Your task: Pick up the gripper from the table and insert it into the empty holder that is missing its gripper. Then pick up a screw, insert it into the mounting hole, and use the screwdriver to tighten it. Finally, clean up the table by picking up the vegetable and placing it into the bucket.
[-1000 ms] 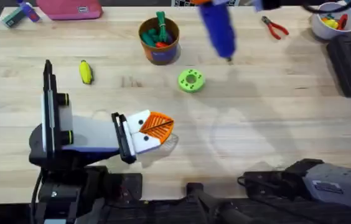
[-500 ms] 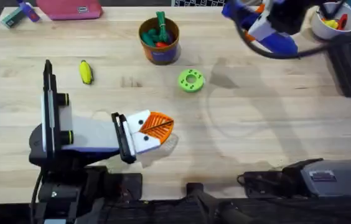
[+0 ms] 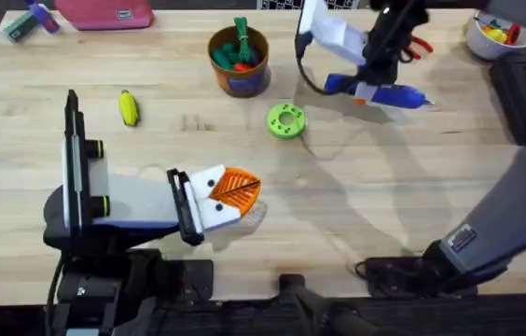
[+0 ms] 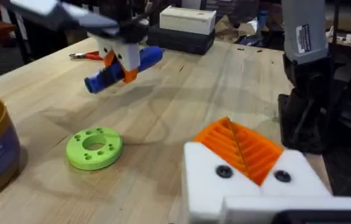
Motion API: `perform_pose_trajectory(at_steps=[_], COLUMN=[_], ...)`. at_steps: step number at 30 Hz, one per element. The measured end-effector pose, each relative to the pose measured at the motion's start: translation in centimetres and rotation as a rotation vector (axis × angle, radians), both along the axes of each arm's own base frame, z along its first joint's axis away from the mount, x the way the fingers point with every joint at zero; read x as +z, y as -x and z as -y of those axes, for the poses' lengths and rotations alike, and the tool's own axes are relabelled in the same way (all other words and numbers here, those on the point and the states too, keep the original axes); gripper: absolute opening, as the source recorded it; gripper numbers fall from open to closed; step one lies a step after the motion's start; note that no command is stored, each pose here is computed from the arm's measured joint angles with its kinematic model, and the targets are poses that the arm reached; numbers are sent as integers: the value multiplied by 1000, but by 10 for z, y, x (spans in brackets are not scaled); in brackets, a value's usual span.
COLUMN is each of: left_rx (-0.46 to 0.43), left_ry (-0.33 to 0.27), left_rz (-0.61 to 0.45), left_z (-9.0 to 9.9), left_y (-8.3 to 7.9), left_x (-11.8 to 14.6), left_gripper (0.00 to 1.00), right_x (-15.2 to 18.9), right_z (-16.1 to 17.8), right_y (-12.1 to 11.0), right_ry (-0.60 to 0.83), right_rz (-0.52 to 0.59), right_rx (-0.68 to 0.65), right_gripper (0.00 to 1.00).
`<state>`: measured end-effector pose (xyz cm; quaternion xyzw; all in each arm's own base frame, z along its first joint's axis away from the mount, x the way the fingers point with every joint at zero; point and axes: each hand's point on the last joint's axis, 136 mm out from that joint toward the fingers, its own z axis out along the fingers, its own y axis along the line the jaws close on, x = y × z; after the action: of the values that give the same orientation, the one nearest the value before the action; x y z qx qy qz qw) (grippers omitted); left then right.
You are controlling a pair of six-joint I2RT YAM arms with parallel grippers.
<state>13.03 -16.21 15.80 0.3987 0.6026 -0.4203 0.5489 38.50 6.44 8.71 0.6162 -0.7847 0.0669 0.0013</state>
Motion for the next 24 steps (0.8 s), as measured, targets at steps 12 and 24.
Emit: perform_pose_trajectory(at_steps=[12,24], left_rx=[0,1], left_ry=[0,2], left_rz=[0,-7], left_z=[0,0], left_y=[0,0], left_x=[0,0], left_gripper=[17,893], right_x=[-33,-9], right_z=[9,8], right_y=[-7,-18], right_ry=[62,28], right_rz=[-26,97], right_rx=[3,-188], right_gripper=[309,992])
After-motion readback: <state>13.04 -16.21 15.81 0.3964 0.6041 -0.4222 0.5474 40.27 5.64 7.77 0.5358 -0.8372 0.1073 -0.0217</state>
